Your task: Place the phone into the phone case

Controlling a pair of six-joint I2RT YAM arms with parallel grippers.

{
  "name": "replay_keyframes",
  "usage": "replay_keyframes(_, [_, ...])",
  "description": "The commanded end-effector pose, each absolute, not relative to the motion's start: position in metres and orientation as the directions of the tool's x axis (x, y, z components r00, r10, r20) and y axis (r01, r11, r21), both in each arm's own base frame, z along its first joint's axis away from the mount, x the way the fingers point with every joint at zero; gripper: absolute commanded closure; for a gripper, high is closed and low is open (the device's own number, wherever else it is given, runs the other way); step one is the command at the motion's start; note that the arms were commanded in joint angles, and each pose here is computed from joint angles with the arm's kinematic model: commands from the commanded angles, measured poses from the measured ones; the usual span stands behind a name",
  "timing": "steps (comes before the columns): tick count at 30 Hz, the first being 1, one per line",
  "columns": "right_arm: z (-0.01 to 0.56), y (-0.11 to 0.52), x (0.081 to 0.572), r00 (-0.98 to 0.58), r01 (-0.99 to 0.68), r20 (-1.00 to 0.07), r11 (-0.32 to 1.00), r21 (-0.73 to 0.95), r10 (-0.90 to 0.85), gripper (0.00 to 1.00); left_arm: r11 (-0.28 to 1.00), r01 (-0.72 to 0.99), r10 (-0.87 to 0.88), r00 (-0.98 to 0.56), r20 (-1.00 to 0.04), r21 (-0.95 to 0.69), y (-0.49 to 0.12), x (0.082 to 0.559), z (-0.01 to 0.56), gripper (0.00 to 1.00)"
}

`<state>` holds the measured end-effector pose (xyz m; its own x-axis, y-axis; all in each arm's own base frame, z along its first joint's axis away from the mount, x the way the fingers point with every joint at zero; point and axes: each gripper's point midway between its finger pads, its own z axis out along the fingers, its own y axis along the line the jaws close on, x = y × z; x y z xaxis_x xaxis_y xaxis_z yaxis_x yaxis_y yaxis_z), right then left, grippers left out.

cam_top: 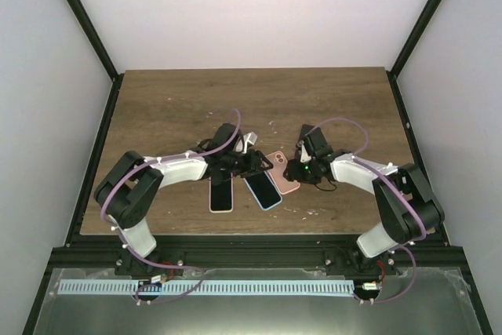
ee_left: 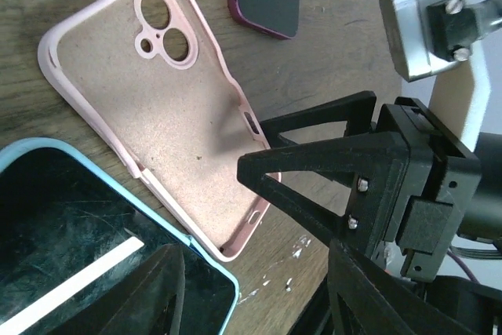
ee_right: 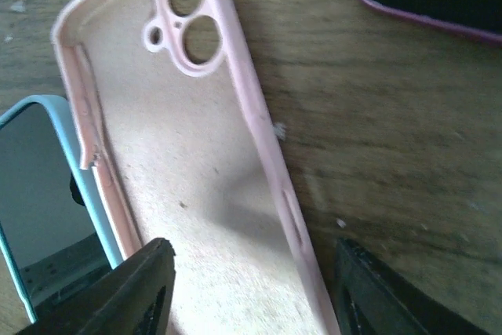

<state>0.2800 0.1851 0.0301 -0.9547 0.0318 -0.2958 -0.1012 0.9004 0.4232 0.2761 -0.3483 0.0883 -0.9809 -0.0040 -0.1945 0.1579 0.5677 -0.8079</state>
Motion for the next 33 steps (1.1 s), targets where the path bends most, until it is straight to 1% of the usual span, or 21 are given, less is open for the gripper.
replay_keyframes(1, [0.039, 0.173, 0.277, -0.954, -0.05, -0.292, 0.931, 0.362, 0.062, 0.41, 0.58, 0.208, -0.016, -0.964, -0.266, -0.788, -0.339, 0.281, 0.102, 0.47])
replay_keyframes(2, [0.045, 0.169, 0.284, -0.946, -0.035, -0.316, 0.94, 0.34, 0.079, 0.38, 0.581, 0.217, -0.011, -0.962, -0.273, -0.785, -0.339, 0.28, 0.103, 0.47])
replay_keyframes(5, [0.057, 0.152, 0.303, -0.915, 0.037, -0.38, 0.967, 0.253, 0.135, 0.25, 0.582, 0.218, -0.005, -0.962, -0.272, -0.784, -0.337, 0.277, 0.102, 0.45])
replay_keyframes(8, [0.065, 0.134, 0.325, -0.882, 0.124, -0.433, 0.979, 0.164, 0.184, 0.16, 0.58, 0.226, -0.001, -0.961, -0.278, -0.783, -0.334, 0.273, 0.102, 0.43])
replay_keyframes(11, [0.068, 0.123, 0.344, -0.862, 0.199, -0.454, 0.974, 0.106, 0.225, 0.09, 0.569, 0.236, 0.009, -0.96, -0.28, -0.788, -0.335, 0.267, 0.102, 0.43])
replay_keyframes(15, [0.07, 0.121, 0.371, -0.847, 0.233, -0.477, 0.971, 0.061, 0.234, 0.02, 0.551, 0.242, 0.037, -0.963, -0.265, -0.799, -0.34, 0.255, 0.098, 0.42])
replay_keyframes(19, [0.065, 0.111, 0.392, -0.84, 0.288, -0.486, 0.957, -0.023, 0.241, 0.02, 0.557, 0.245, 0.043, -0.963, -0.267, -0.794, -0.333, 0.246, 0.096, 0.4])
replay_keyframes(21, [0.059, 0.109, 0.4, -0.845, 0.295, -0.478, 0.955, -0.039, 0.241, 0.02, 0.56, 0.251, 0.047, -0.961, -0.272, -0.79, -0.328, 0.241, 0.097, 0.39])
replay_keyframes(24, [0.049, 0.106, 0.411, -0.853, 0.293, -0.463, 0.955, -0.045, 0.24, 0.02, 0.566, 0.257, 0.053, -0.96, -0.276, -0.783, -0.322, 0.234, 0.096, 0.39])
replay_keyframes(28, [0.036, 0.1, 0.417, -0.865, 0.29, -0.438, 0.956, -0.038, 0.245, 0.05, 0.572, 0.261, 0.059, -0.959, -0.279, -0.777, -0.315, 0.227, 0.097, 0.38])
replay_keyframes(33, [0.022, 0.106, 0.421, -0.884, 0.243, -0.413, 0.97, -0.012, 0.217, 0.09, 0.574, 0.277, 0.052, -0.952, -0.303, -0.77, -0.309, 0.224, 0.105, 0.38])
